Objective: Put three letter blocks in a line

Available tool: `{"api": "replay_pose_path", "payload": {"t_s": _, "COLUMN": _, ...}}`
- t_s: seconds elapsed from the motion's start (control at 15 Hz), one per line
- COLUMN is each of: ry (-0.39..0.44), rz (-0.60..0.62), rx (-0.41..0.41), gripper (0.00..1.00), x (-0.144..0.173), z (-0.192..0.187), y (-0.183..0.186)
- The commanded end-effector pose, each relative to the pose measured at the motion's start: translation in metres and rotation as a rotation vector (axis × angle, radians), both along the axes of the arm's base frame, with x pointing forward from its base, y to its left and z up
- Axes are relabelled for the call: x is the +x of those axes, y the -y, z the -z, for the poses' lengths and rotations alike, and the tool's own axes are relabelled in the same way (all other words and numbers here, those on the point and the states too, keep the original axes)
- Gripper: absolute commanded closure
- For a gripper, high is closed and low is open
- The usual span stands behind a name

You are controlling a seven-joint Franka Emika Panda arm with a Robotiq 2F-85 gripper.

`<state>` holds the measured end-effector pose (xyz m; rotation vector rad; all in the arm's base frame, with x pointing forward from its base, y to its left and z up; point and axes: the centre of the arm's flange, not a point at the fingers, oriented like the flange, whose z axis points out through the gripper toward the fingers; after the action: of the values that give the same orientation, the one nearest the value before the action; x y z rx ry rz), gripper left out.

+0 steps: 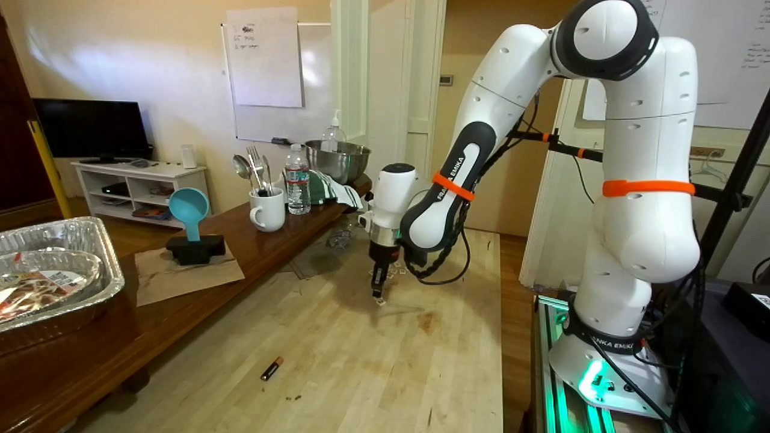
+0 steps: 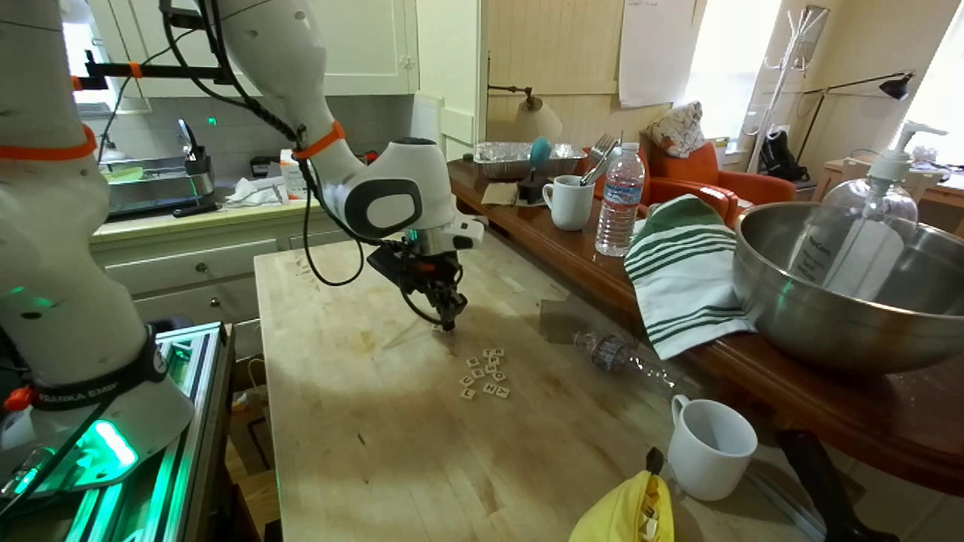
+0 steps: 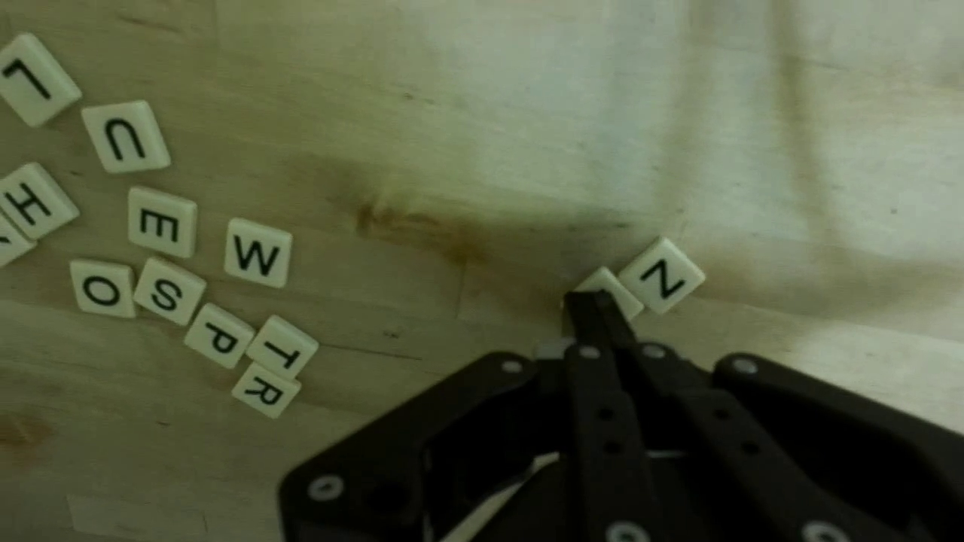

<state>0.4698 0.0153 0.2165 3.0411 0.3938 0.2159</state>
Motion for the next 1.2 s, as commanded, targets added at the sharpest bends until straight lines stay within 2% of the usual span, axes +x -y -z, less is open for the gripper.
{"api": "replay_pose_path", "payload": {"t_s": 0.0, "ry": -0.069, "rz": 0.084, "rx": -0.018, "gripper": 1.0, "x": -0.0166, "z": 0.0142, "y": -0.0058}}
{"api": "replay_pose_path", "payload": {"t_s": 0.53, "ry": -0.048, "rz": 0.208, "rx": 0.021, "gripper": 1.0, "x": -0.012, "z": 0.0164, "y": -0.0071}}
{"api": "replay_pose_path", "payload": {"t_s": 1.13, "ry": -0.047, "rz": 0.245, "rx": 0.034, "gripper": 1.0, "x": -0.0119, "z": 0.0182, "y": -0.0108}}
